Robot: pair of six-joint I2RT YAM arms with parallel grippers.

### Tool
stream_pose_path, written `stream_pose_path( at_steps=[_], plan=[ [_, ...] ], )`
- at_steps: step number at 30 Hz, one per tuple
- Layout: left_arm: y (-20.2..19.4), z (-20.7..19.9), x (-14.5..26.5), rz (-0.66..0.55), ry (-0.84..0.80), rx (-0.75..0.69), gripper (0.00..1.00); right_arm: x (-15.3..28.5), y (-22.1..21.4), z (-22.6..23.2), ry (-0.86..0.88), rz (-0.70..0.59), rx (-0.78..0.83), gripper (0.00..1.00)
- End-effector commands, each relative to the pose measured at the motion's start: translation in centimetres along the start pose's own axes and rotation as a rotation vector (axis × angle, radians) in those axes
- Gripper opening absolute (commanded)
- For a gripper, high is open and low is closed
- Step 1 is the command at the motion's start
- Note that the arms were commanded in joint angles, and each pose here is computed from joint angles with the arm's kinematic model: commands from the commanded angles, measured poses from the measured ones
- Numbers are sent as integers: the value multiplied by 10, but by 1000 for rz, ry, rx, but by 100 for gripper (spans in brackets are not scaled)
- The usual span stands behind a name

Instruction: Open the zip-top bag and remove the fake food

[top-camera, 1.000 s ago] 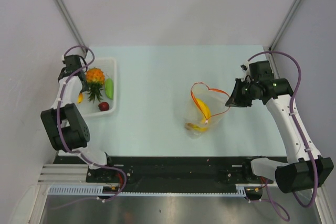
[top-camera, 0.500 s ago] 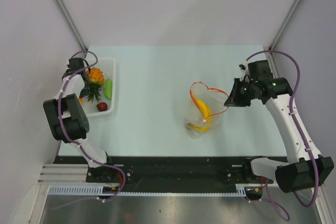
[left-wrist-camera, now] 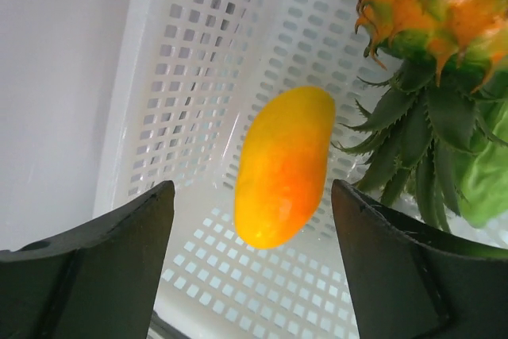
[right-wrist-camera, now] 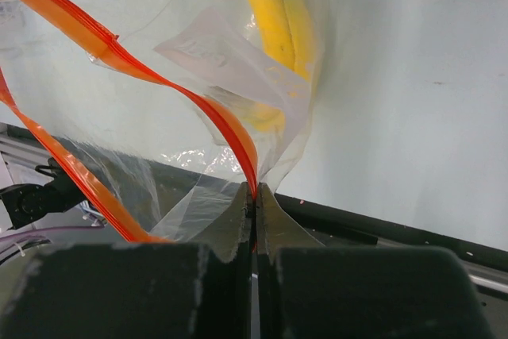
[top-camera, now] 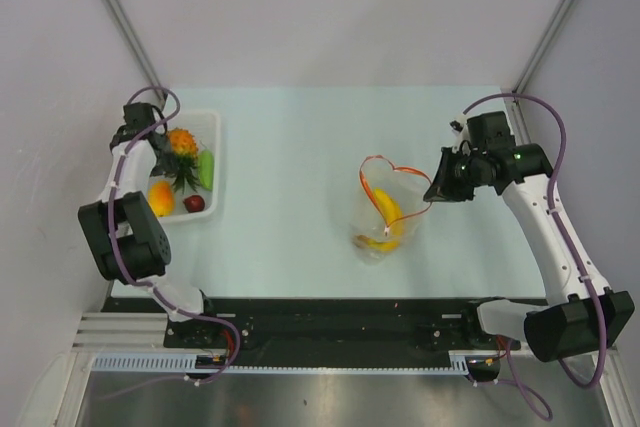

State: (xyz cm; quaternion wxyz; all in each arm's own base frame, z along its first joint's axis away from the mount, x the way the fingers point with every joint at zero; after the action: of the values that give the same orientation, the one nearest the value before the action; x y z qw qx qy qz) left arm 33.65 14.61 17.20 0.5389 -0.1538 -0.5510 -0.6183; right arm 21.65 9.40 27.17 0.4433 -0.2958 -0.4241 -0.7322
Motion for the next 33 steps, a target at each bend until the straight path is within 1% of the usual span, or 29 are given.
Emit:
stream_pose_path(
  at_steps=[1, 2, 3, 4, 5, 6, 7, 8, 9, 10, 11, 12, 13, 14, 15, 16, 17, 18, 19, 20, 21, 22, 24, 25, 26, 27, 28, 31, 33],
  plan=[
    [30, 6, 49, -140, -82, 74, 81, 10, 9, 11, 24, -36, 47, 0],
    [35, -1, 59, -174, -125, 70, 79, 10, 8, 11, 24, -34, 49, 0],
    [39, -4, 79, -227, -164, 70, 77, 8, 8, 10, 21, -28, 46, 0],
    [41, -14, 91, -255, -228, 68, 75, 7, 7, 10, 20, -25, 44, 0],
    [41, -36, 108, -288, -300, 33, 74, 6, 7, 11, 27, -23, 43, 0],
    [42, -45, 133, -350, -385, 31, 70, 6, 7, 12, 31, -22, 42, 0],
    [41, -62, 150, -375, -484, 43, 67, 6, 7, 13, 34, -25, 40, 0],
    [31, -100, 179, -400, -673, -25, 66, 7, 7, 15, 40, -24, 47, 0],
    [30, -115, 206, -460, -763, -42, 66, 7, 7, 17, 46, -27, 51, 0],
    [25, -132, 227, -473, -855, -43, 66, 8, 8, 19, 49, -31, 54, 0],
    [10, -163, 264, -488, -1037, -125, 65, 8, 8, 20, 52, -32, 59, 0],
    [12, -177, 289, -553, -1137, -132, 65, 8, 8, 22, 55, -27, 63, 0],
    [7, -188, 311, -560, -1233, -116, 64, 9, 8, 24, 58, -28, 66, 0],
    [-10, -209, 345, -572, -1374, -183, 64, 10, 9, 27, 64, -31, 69, 0],
    [-10, -219, 366, -619, -1449, -195, 63, 11, 7, 29, 70, -29, 79, 0],
    [-16, -236, 375, -586, -1491, -212, 62, 12, 8, 30, 74, -33, 81, 0],
    [-29, -250, 401, -580, -1565, -262, 60, 12, 9, 32, 81, -35, 87, 0],
    [-37, -260, 411, -556, -1612, -294, 54, 13, 9, 33, 86, -35, 92, 0],
    [-45, -271, 415, -527, -1634, -325, 52, 13, 8, 34, 87, -32, 92, 0],
    [-60, -292, 420, -480, -1652, -381, 49, 14, 9, 35, 89, -35, 95, 0],
    [-70, -300, 419, -441, -1646, -419, 40, 14, 9, 35, 92, -41, 94, 0],
    [-79, -310, 417, -425, -1641, -470, 35, 15, 8, 36, 95, -45, 95, 0],
    [-100, -326, 419, -404, -1641, -573, 29, 16, 8, 37, 101, -53, 95, 0],
    [-105, -331, 416, -440, -1611, -624, 29, 17, 9, 37, 104, -57, 95, 0],
    [-116, -335, 420, -441, -1613, -675, 28, 17, 9, 37, 104, -62, 92, 0],
    [-125, -341, 413, -417, -1590, -718, 28, 18, 9, 38, 107, -66, 94, 0],
    [-128, -344, 409, -445, -1552, -755, 27, 19, 10, 39, 114, -74, 97, 0],
    [-138, -353, 394, -416, -1473, -798, 26, 21, 11, 41, 127, -80, 95, 0],
    [-139, -356, 390, -414, -1456, -815, 24, 21, 11, 42, 134, -84, 97, 0]
  ],
)
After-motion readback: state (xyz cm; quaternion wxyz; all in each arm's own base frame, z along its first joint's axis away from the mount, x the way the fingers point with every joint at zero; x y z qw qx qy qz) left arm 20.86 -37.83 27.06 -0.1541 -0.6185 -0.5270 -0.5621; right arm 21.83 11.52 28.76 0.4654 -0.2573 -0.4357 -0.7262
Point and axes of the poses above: each gripper's point midway between its finger pads, its own x axis back along the fingers, its own z axis along the line the jaws close on, y = z × x, the point moved 6 cm from there along x, back along the fingers, and after that the axes turned 4 degrees about -x, right-handed, at the moved point
